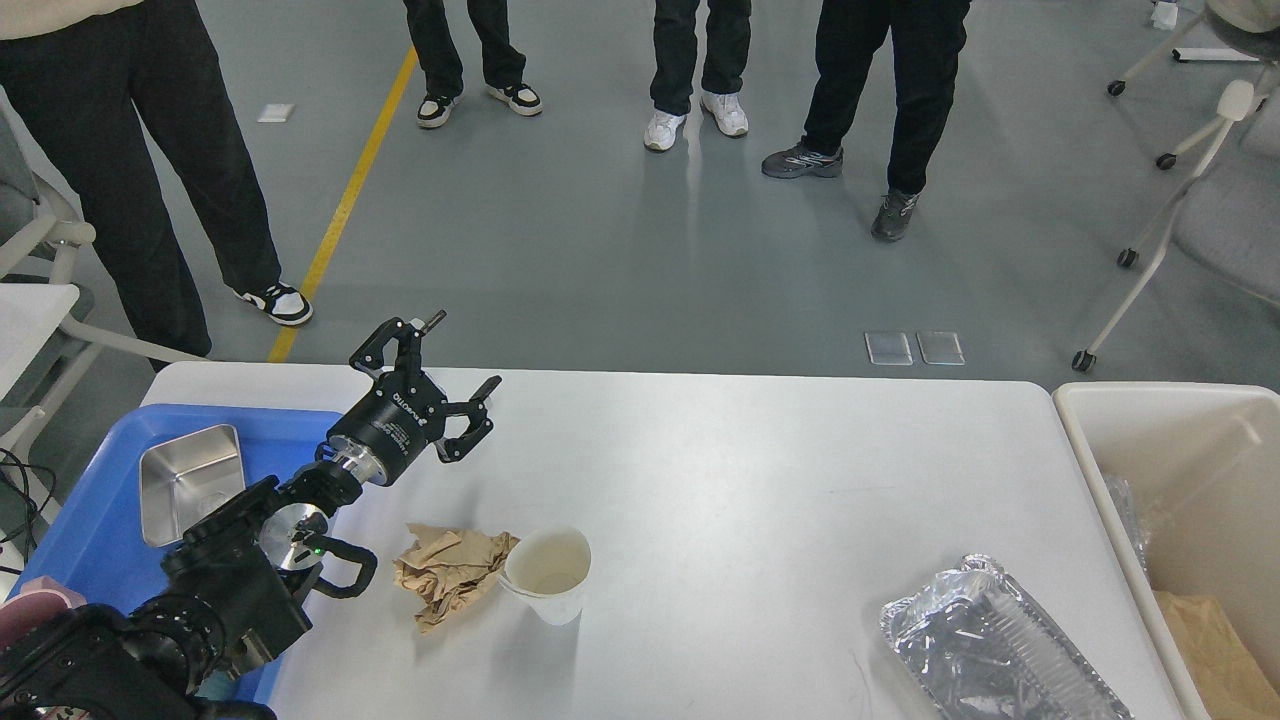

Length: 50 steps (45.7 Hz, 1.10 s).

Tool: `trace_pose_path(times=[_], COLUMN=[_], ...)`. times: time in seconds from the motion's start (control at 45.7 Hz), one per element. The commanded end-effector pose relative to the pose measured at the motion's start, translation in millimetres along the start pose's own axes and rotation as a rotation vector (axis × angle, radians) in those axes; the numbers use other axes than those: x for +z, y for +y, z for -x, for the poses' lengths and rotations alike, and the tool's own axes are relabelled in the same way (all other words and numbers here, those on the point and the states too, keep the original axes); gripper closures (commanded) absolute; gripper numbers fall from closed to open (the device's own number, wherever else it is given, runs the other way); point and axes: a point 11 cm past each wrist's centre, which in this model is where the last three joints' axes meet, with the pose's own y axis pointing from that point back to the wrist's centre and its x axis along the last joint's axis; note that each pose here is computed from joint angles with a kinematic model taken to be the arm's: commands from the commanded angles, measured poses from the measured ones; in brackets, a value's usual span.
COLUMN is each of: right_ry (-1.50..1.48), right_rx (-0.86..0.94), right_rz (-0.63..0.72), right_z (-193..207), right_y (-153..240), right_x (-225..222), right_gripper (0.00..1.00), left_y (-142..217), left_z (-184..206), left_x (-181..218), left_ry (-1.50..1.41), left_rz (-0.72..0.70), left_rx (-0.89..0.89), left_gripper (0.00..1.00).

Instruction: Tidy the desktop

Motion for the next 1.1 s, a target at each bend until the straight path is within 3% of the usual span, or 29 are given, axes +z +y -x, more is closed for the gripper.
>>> trace_pose_path(times=[0.0,0.153,0.285,0.504,0.701,0.898,1.073], right_ry=[0.113,0.307,0.292,0.017,-0.192,-0.305,-0.351], right_rx=[-0.048,-0.053,-0.065,-0.189,-0.162,-0.167,-0.15], right_rz=[-0.016,0.047,0.166,0.168,0.146,0.118,0.126], right_z=[4,8,7,57,82,123,134], right_y=[-33,-75,-99,-113,-129,-175,-192], right_x=[-9,-11,8,42,53,49,56], right_gripper=[0.0,0.0,0.0,0.0,0.0,0.0,0.0], left_y=[2,7,15,19,21,22,25], left_z=[-2,-6,-15,-20,-21,-22,-26], left_x=[0,-3,-2,-1,-4,-5,-5], left_ry=[-0.002,0.002,-0.005,-0.007,-0.003,-0.003,-0.005], left_rz=[-0.004,-0.007,-0.009,-0.005,-0.01,-0.011,-0.012], left_rx=[0.004,0.014,0.035,0.047,0.051,0.054,0.063], left_gripper=[0.04,0.04,0.04,0.04,0.04,0.04,0.04])
